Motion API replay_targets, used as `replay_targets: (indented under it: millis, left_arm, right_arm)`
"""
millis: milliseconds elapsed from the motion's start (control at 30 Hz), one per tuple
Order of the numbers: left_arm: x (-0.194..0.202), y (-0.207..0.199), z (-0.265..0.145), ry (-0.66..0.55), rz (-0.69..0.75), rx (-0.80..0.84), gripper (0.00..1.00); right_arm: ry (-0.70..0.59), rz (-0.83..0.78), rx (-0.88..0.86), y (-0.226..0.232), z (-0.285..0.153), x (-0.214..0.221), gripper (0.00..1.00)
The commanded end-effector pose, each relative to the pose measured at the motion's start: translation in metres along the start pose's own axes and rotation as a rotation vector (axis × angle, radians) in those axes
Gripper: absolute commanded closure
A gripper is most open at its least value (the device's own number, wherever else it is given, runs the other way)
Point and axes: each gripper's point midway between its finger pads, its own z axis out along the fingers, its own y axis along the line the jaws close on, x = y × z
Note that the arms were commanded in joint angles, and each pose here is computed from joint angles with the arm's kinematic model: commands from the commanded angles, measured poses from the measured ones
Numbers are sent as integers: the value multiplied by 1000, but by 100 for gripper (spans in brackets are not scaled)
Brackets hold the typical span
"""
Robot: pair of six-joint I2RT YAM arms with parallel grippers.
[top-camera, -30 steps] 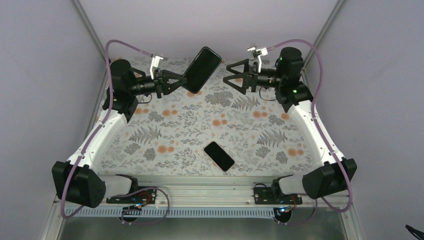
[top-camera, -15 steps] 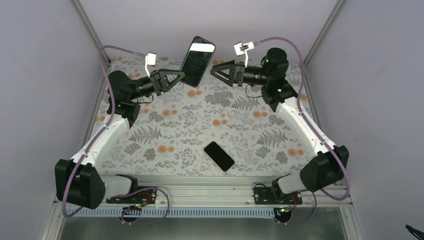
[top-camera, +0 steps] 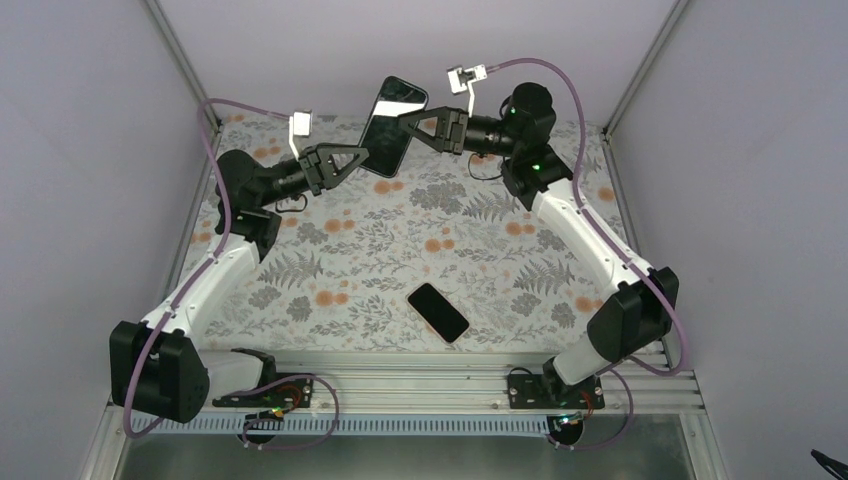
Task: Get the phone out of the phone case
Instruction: Adjust the phone.
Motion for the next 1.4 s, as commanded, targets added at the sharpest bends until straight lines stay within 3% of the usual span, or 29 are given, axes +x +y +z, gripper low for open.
replay_targets:
  millis: [0,167,433,567,600,700,800,1133,1367]
  left_arm:
    - [-10,-21,-3,-55,83,38,98]
    - [-7,-19,-3,-52,74,39,98]
    - [0,-19,-2,-34,76,41,98]
    - [5,-21,-2,-15,88,44,97]
    - [6,-20,-2,-6,93,41,90]
    - [11,-16,-3,33,133,17,55]
    - [17,-10,-6,79,181,-5,42]
    - [36,-21,-9,225,358,69,40]
    - [46,-24,-7,271,395,107,46]
  right_arm:
    - [-34,7,-16,5,4,-11,53]
    - [-34,17,-34,7,4,-13,59]
    - [-30,46,-27,2,2,-9,80]
    - [-27,56,-36,1,-2,-7,95]
    - [-24,53,-39,2,-2,-7,96]
    - [-16,29,-49,6,-9,-7,96]
    - [-13,11,-42,7,-19,-7,96]
    - [81,-59,-79,8,-49,9,96]
    - [156,-65,-128,14,-61,33,96]
